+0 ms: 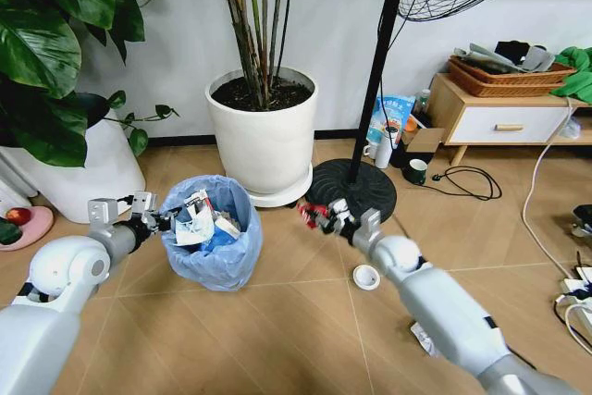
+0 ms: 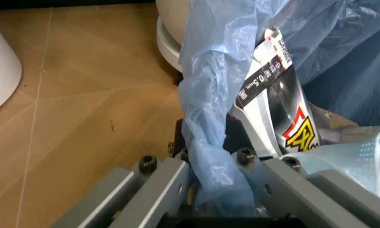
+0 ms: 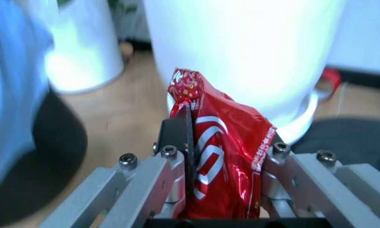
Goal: Pick up the trash bin and place the garbage on the floor into it.
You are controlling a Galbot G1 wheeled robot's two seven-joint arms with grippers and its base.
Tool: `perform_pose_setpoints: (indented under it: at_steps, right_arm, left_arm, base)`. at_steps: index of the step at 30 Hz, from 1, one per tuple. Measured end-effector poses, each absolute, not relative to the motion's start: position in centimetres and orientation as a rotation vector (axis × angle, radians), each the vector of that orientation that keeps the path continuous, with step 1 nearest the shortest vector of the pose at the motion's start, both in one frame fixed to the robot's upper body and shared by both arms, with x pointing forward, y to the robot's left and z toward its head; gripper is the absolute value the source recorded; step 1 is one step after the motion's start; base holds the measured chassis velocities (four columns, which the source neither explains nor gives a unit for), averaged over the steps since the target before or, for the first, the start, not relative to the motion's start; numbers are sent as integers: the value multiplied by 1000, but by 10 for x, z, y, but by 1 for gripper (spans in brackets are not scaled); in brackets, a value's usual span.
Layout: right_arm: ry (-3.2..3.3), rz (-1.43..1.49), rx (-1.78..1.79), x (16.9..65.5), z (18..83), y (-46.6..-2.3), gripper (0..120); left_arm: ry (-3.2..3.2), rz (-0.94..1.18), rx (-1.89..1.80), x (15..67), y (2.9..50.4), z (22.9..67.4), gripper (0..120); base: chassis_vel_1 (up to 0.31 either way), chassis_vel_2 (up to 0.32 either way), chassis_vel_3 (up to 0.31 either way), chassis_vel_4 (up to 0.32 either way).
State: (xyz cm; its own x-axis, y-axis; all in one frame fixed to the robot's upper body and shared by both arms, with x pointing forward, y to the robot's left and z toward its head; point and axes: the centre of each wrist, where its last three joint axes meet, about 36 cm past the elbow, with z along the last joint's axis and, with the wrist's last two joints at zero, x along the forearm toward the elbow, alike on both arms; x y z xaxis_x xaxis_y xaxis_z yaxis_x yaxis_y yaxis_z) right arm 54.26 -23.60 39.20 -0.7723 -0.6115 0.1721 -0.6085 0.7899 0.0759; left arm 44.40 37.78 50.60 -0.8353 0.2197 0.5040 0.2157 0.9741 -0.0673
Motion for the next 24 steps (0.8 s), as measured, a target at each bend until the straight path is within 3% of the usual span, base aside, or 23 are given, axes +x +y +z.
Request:
perform_pose_setpoints:
  at_steps: [11,24]
  right_arm:
    - [-2879,-139,1276,549,515,-189,18]
    - [-2687,-120,1515,515,515,-139,18]
  left_arm:
    - [-2555,18,-355,462,363,495,0]
    - [-2552,34,-425,489,339,493,0]
  base:
    - [0,0,0,0]
    - [0,0,0,0]
